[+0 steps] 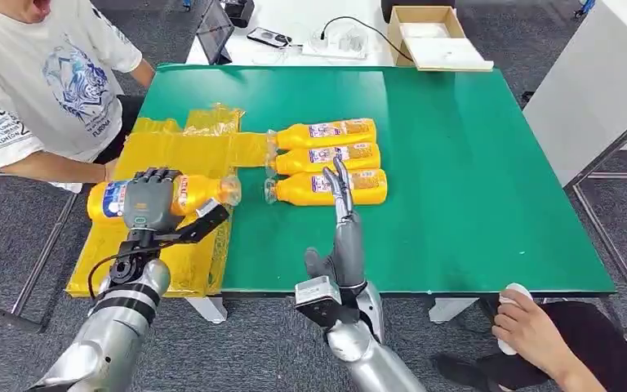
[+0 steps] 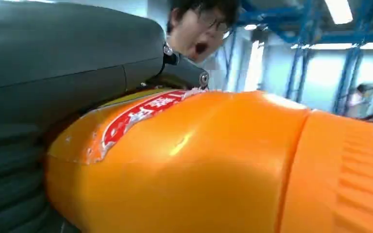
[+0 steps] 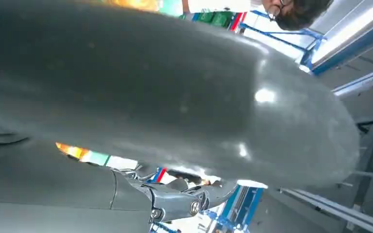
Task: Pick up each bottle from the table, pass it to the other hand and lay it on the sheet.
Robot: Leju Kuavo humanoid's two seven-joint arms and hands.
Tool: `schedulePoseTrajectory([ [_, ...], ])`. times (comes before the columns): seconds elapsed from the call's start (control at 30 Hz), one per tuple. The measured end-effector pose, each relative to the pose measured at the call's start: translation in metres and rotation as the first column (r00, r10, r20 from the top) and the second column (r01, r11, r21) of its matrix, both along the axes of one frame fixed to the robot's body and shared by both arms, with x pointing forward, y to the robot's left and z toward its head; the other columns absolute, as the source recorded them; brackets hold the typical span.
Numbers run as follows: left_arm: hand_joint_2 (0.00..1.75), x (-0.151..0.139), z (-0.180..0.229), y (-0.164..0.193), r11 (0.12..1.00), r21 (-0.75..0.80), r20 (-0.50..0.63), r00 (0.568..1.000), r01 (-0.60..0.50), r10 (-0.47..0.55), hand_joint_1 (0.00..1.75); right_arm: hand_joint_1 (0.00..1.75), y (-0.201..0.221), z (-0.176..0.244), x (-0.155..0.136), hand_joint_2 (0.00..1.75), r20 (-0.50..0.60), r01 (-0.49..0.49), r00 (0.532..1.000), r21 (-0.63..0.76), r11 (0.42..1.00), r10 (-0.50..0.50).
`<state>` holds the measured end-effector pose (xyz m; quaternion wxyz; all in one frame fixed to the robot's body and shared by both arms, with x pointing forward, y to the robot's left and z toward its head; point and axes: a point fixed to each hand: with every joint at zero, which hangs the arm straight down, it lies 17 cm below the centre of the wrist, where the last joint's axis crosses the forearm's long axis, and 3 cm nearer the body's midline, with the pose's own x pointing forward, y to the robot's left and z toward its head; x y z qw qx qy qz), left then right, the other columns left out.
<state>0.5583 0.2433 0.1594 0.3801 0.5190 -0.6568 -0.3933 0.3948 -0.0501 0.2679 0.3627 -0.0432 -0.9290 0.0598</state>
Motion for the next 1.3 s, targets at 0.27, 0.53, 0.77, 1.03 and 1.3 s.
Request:
schedulePoseTrajectory([
  [0.27, 1.75, 0.006, -0.049, 0.012, 0.999, 0.049, -0.163, 0.987, -0.001, 0.009, 1.75, 0.0, 0.007, 0.001, -0.001, 0.0, 0.004, -0.038, 0.999, -0.01, 0.999, 0.038],
  [0.53, 1.75, -0.001, -0.091, 0.019, 1.0, -0.013, -0.314, 0.949, 0.019, -0.022, 0.0, 0.0, 0.014, -0.004, -0.002, 0.0, -0.003, -0.066, 0.998, -0.039, 0.997, 0.066],
  [0.77, 0.0, -0.004, -0.105, 0.02, 0.989, -0.144, -0.386, 0.919, 0.022, -0.077, 0.0, 0.0, 0.017, -0.01, -0.001, 0.0, -0.014, -0.079, 0.997, -0.059, 0.995, 0.079],
  [1.03, 0.0, -0.006, -0.111, 0.018, 0.977, -0.213, -0.411, 0.906, 0.014, -0.102, 0.0, 0.0, 0.018, -0.014, 0.0, 0.0, -0.025, -0.083, 0.996, -0.064, 0.994, 0.082],
  [1.3, 0.0, -0.008, -0.111, -0.021, 0.841, -0.532, -0.478, 0.785, 0.099, -0.394, 0.0, 0.0, 0.015, -0.018, 0.004, 0.0, -0.046, -0.094, 0.995, -0.052, 0.994, 0.092],
])
